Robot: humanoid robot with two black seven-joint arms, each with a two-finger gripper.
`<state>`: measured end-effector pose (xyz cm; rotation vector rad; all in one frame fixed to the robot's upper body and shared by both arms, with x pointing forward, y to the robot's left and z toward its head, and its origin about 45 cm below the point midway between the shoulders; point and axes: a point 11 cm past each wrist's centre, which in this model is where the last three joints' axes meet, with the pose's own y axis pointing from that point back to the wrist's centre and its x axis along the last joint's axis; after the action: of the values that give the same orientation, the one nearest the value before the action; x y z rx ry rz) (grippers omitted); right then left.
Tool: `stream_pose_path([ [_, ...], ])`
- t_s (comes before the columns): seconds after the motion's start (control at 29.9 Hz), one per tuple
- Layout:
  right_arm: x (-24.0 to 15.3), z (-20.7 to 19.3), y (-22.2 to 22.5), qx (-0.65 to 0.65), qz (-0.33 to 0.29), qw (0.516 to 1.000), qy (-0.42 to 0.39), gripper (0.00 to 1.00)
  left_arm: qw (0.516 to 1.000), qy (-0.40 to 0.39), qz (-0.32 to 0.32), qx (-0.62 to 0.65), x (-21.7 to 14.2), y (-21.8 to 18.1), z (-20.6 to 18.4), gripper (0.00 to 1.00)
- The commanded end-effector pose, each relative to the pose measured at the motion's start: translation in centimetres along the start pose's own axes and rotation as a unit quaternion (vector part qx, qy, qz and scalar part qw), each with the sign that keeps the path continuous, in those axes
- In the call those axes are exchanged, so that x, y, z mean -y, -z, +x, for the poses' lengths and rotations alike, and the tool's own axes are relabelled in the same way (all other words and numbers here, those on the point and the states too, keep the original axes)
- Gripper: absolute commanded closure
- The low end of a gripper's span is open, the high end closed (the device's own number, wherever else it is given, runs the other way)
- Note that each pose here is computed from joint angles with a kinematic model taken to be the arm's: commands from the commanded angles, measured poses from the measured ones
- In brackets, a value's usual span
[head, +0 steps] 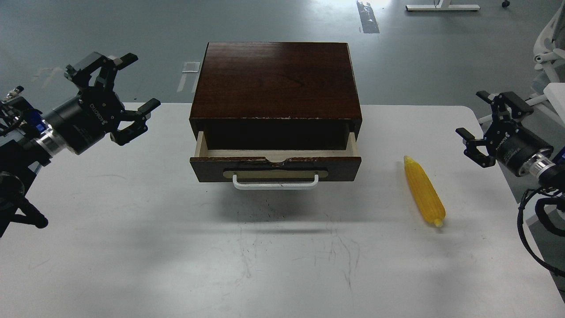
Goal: Put corn in drawer with both arms
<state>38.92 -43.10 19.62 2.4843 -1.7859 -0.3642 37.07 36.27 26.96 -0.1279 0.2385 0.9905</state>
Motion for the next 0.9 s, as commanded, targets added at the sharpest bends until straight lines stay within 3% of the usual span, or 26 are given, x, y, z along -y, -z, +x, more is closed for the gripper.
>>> stream_pose_path([
  [0.0, 0.0, -0.2, -0.1, -0.021, -0.011, 1.0, 0.011, 0.0, 1.0, -0.026, 0.002, -0.012, -0.6, 1.5, 1.5, 0.01],
  [0.23, -0.9, 0.2, 0.5, -0.138, -0.063, 0.987, 0.05, 0.0, 0.997, -0.063, -0.023, -0.039, -1.0, 3.1, 2.9, 0.01],
  [0.53, -1.4, 0.3, 4.5, -0.32, -0.111, 0.934, 0.112, 0.0, 0.997, -0.065, -0.025, -0.043, -1.2, 3.4, 2.9, 0.01],
  [0.87, -1.9, -3.0, -0.1, -0.459, -0.203, 0.832, 0.238, 0.0, 0.997, -0.062, -0.022, -0.039, -1.1, 3.4, 2.9, 0.01],
])
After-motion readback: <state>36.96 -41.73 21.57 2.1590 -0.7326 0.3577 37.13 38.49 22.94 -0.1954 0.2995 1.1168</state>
